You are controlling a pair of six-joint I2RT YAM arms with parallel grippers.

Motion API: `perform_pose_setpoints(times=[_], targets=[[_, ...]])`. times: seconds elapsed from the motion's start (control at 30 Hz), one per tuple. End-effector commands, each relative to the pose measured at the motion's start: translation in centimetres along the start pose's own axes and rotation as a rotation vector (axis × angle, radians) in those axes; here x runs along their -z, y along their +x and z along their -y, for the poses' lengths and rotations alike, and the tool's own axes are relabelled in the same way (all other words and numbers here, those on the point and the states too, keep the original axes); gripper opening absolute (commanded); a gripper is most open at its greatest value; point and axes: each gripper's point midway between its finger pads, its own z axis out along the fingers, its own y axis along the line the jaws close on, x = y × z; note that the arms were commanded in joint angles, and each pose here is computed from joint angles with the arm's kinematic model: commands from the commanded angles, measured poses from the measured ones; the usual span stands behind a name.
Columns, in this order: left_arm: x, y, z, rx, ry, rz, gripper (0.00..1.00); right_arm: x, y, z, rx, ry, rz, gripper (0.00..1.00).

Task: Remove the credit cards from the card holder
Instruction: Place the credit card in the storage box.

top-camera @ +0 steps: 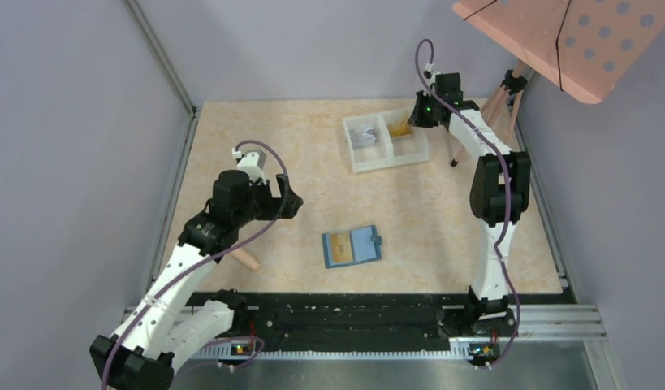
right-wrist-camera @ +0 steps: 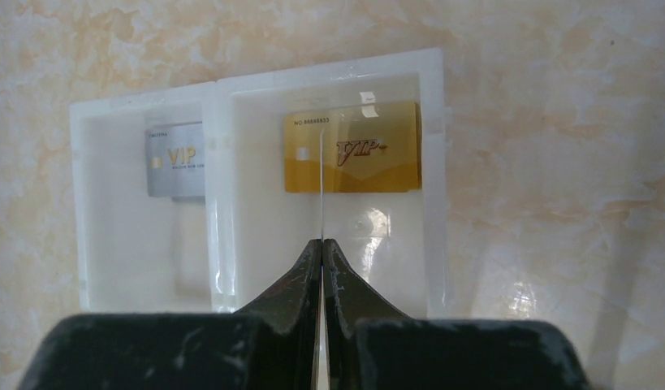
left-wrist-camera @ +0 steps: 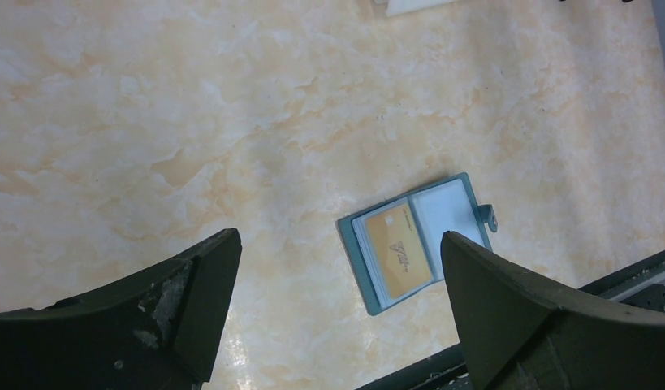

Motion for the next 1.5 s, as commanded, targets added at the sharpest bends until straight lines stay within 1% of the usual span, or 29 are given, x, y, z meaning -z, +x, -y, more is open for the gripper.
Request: perform_pose_setpoints(times=[0.0, 0.17, 0.33, 0.63, 0.87, 1.13, 1.47], targets=[[0.3, -1.3, 0.6, -0.022, 0.026, 0.053, 0.99, -0.5, -1.3, 0.1, 0.001, -0.059, 0.016, 0.00], [0.0, -1.2, 0.6, -0.024, 0.025, 0.043, 0.99, -1.5, -1.1, 0.9, -0.029, -0.105, 0.020, 0.00], [-0.2, -1.2, 0.7, -0.018, 0.029, 0.036, 0.98, -2.4, -0.1, 1.3, -0.060, -0.156, 0.019, 0.00], [-0.2, -1.2, 0.8, -0.021, 0.035, 0.035, 0.98, -4.3, 0.7, 2.7, -0.079, -0.109, 0.011, 0.03], [-0.3, -1.0, 0.9, -0.018, 0.040, 0.029, 0.98, -4.7, 0.4, 3.1, -0.090, -0.092, 0.019, 0.14], [-0.2, -1.1, 1.0, -0.010, 0.047, 0.028, 0.98, -4.2, -0.6, 3.1, -0.100, -0.069, 0.039, 0.29], [0.1, -0.7, 1.2, 0.014, 0.051, 0.014, 0.98, -3.5, -1.6, 3.0, -0.103, -0.058, 0.059, 0.36]])
